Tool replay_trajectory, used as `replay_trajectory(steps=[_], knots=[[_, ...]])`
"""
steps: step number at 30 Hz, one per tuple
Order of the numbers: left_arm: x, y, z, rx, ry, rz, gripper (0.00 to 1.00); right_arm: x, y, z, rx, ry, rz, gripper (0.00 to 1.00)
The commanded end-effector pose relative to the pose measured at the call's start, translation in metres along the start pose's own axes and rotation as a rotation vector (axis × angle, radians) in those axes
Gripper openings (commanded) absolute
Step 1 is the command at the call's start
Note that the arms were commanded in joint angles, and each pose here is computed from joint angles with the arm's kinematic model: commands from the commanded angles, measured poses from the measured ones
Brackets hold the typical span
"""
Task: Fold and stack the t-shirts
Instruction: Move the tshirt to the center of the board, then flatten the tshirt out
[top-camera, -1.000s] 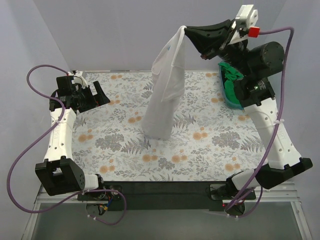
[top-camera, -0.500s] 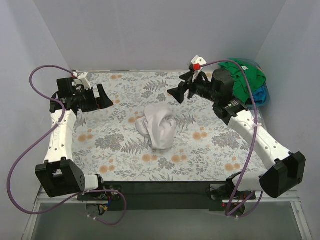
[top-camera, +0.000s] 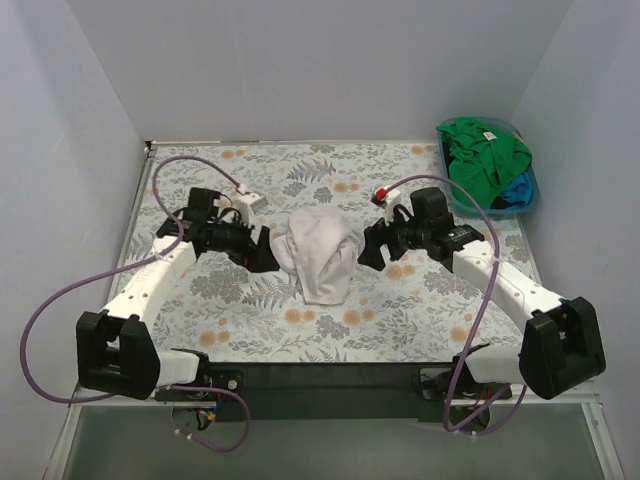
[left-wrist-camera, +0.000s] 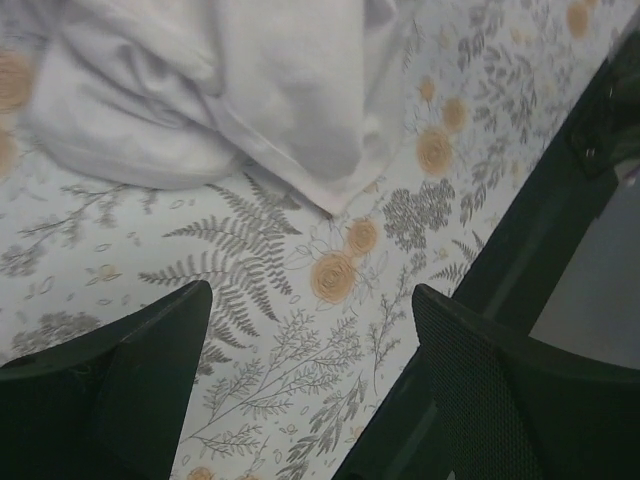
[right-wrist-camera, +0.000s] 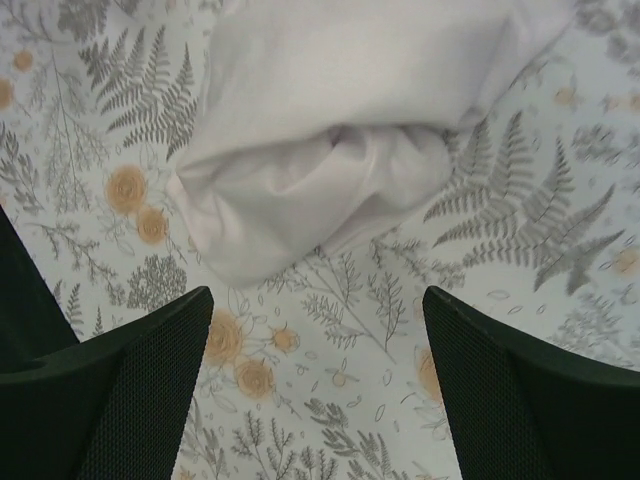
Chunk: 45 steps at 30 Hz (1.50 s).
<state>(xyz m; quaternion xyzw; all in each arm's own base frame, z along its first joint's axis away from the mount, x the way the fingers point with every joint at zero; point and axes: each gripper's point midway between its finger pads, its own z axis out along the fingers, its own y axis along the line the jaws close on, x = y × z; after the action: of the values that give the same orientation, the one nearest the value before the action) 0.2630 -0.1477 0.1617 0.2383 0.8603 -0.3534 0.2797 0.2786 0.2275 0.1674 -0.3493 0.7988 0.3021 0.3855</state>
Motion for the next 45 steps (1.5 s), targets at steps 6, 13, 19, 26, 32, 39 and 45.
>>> replay_trajectory(steps=[6,13,19,26,32,39,45], knots=[[0.039,-0.046,0.057,0.088,0.14,0.243,0.74,0.065,0.006,0.016,-0.089,0.16,0.15,0.85],[0.07,-0.092,0.1,0.07,0.196,0.645,0.72,0.09,-0.013,0.027,-0.091,0.218,0.309,0.78],[0.058,-0.079,0.134,-0.006,0.188,0.75,0.7,0.081,-0.034,0.026,-0.065,0.19,0.349,0.78],[0.074,-0.051,0.159,-0.051,0.264,0.9,0.63,0.072,-0.047,0.019,-0.054,0.165,0.383,0.78],[0.102,-0.038,0.158,-0.032,0.375,0.918,0.39,0.066,-0.048,0.021,-0.071,0.159,0.392,0.79],[0.084,-0.051,0.154,-0.017,0.38,0.864,0.0,0.066,-0.055,0.018,-0.068,0.147,0.416,0.8],[-0.01,-0.094,0.151,0.024,0.198,0.76,0.0,0.062,-0.069,0.006,-0.044,0.109,0.438,0.8]])
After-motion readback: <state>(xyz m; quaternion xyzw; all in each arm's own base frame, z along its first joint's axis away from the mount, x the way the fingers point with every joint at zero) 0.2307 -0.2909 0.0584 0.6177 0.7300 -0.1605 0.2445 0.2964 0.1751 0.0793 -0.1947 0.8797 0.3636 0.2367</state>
